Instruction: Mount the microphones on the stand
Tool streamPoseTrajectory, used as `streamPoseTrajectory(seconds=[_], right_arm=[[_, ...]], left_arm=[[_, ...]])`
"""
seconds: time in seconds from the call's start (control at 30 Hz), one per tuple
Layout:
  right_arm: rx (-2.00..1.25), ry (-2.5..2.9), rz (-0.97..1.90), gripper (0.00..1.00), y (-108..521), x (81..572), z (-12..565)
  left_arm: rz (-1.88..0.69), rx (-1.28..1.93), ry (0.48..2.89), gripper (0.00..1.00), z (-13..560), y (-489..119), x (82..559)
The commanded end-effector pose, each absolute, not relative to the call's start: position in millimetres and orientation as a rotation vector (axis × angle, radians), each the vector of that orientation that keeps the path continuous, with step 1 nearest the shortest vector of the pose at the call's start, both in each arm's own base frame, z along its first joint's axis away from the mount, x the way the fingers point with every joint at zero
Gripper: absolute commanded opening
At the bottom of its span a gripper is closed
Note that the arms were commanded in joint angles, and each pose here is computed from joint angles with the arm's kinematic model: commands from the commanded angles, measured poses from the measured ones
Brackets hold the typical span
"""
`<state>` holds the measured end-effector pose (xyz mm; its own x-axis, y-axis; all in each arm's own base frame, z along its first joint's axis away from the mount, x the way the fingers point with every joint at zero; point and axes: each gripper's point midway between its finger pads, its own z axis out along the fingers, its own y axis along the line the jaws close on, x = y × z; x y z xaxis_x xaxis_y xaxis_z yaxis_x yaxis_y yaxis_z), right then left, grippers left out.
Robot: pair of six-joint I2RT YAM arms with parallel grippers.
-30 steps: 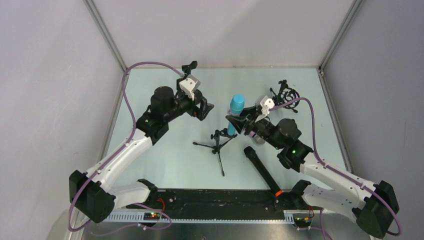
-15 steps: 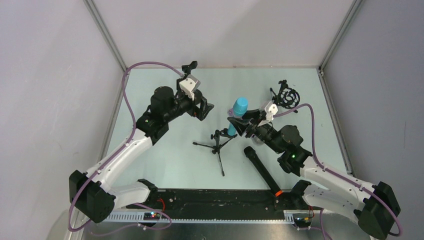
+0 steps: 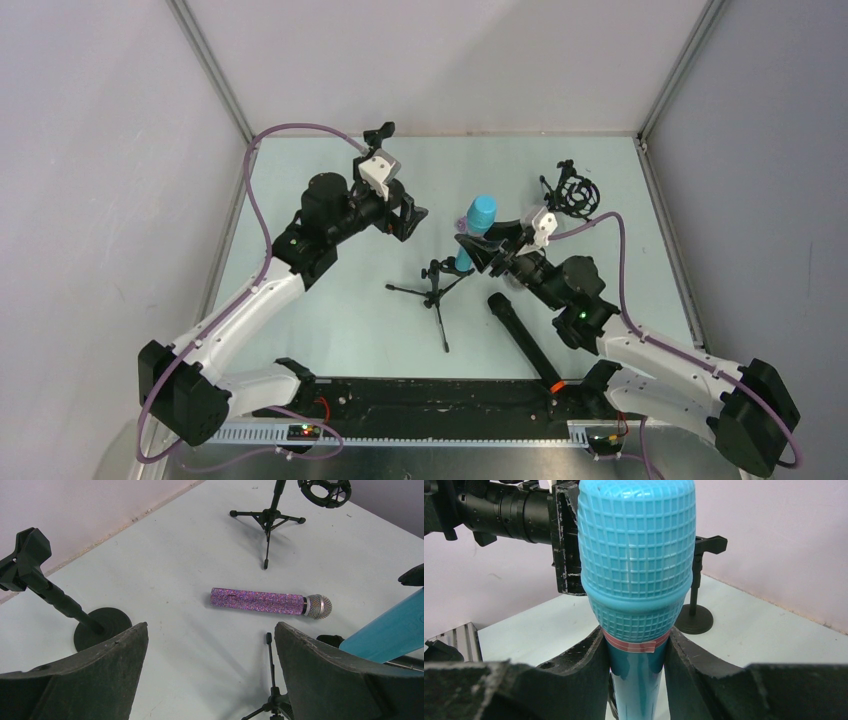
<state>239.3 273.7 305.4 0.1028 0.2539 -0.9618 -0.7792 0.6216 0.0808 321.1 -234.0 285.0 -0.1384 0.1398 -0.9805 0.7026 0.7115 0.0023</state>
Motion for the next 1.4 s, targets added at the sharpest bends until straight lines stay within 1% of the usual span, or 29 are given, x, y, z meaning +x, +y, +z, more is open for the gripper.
streamPoseTrajectory(seconds=[0.0, 0.8, 1.13, 1.37], right_arm=[[-0.618, 1.526, 0.733, 0.00, 273, 240, 210], [-0.642, 1.636, 0.720, 0.00, 274, 229, 152], [-0.605, 1.704, 0.666, 0.00, 269, 229, 125], [-0.577, 1.722, 0.607, 0.00, 262, 228, 115]], left_arm=[[-0.545, 0.689, 1.624, 1.00, 293, -232, 322], [-0.546, 0.691, 1.621, 1.00, 294, -232, 321], [-0.544, 0.692, 1.616, 1.00, 295, -231, 320], [-0.545, 0.696, 1.611, 1.00, 297, -231, 320]])
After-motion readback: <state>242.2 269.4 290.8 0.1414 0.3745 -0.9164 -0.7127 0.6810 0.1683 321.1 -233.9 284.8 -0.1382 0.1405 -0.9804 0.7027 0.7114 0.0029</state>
